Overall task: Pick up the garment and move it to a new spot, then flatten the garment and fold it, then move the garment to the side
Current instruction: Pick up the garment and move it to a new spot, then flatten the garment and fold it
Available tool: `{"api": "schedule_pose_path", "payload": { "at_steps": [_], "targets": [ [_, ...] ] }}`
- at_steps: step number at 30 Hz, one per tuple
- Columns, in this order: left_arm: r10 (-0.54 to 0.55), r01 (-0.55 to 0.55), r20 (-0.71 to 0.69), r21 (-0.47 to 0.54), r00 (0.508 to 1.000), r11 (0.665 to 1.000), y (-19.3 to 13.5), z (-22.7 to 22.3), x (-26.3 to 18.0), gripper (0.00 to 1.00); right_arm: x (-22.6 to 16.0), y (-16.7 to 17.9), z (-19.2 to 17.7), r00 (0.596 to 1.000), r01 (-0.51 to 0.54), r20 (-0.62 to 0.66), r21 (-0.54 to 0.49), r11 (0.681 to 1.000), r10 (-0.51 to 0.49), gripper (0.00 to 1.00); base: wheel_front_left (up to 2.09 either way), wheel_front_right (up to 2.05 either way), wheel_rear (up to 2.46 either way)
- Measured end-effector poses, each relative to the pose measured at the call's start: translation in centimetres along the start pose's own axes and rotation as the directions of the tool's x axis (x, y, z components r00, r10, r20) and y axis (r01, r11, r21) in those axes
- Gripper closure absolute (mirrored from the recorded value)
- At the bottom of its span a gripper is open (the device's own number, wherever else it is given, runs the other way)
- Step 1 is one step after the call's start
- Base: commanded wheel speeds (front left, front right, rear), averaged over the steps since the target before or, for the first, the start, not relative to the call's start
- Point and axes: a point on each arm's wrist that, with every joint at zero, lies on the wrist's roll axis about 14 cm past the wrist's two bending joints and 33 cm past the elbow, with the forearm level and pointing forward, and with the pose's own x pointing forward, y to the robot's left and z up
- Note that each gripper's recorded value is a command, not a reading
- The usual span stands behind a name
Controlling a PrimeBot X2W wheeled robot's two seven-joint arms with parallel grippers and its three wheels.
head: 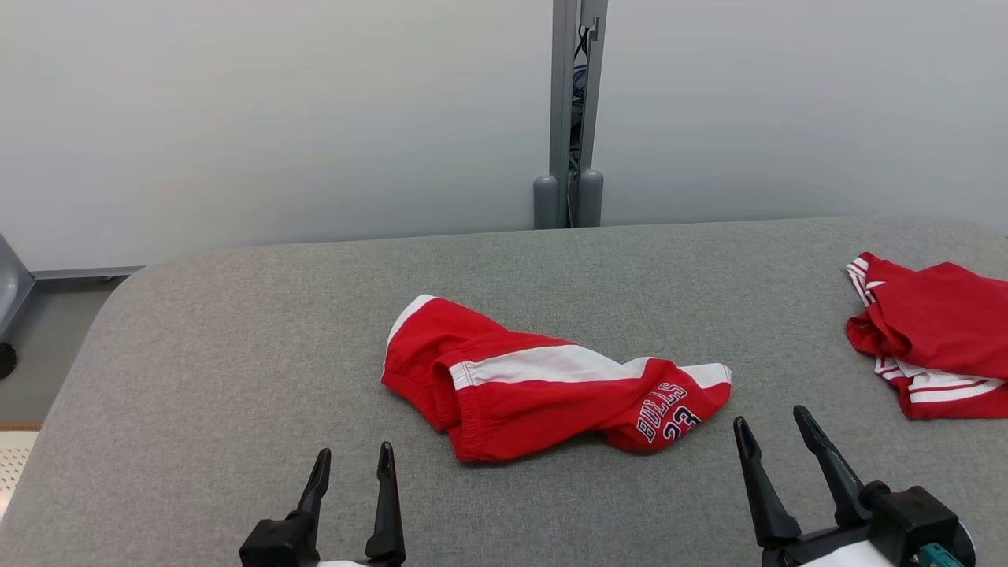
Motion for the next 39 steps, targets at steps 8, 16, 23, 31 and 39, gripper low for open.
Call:
{"api": "schedule_pose_path", "payload": {
  "at_steps": [8, 16, 23, 31, 39],
  "targets": [
    [0.004, -0.004, 0.006, 0.008, 1.000, 1.000, 0.1, 0.0, 0.2, 0.00, -0.1, -0.2, 0.1, 1.000, 0.009, 0.002, 0.003, 1.000, -0.009, 0.00, 0.00, 0.00, 0.00],
    [-0.014, 0.014, -0.011, 0.018, 1.000, 1.000, -0.2, -0.6, 0.1, 0.00, -0.3, -0.3, 0.1, 1.000, 0.011, 0.004, 0.005, 1.000, -0.011, 0.00, 0.00, 0.00, 0.00],
    [-0.055, 0.059, -0.054, 0.072, 0.997, 0.996, -1.2, -2.1, 0.2, 0.00, -0.5, -0.5, 0.1, 1.000, 0.022, 0.002, 0.003, 1.000, -0.022, 0.00, 0.00, 0.00, 0.00],
    [-0.136, 0.145, -0.145, 0.056, 0.980, 0.988, -3.4, -3.7, 2.8, 0.00, 0.0, -0.6, -0.3, 1.000, 0.019, -0.011, -0.003, 1.000, -0.019, 0.00, 0.00, 0.00, 0.00],
    [-0.207, 0.220, -0.241, 0.026, 0.948, 0.975, -5.6, -5.3, 6.7, 0.00, 1.0, -1.5, -1.2, 0.999, 0.033, -0.038, -0.015, 0.999, -0.034, 0.00, 0.00, 0.00, 0.00]
  ]
}}
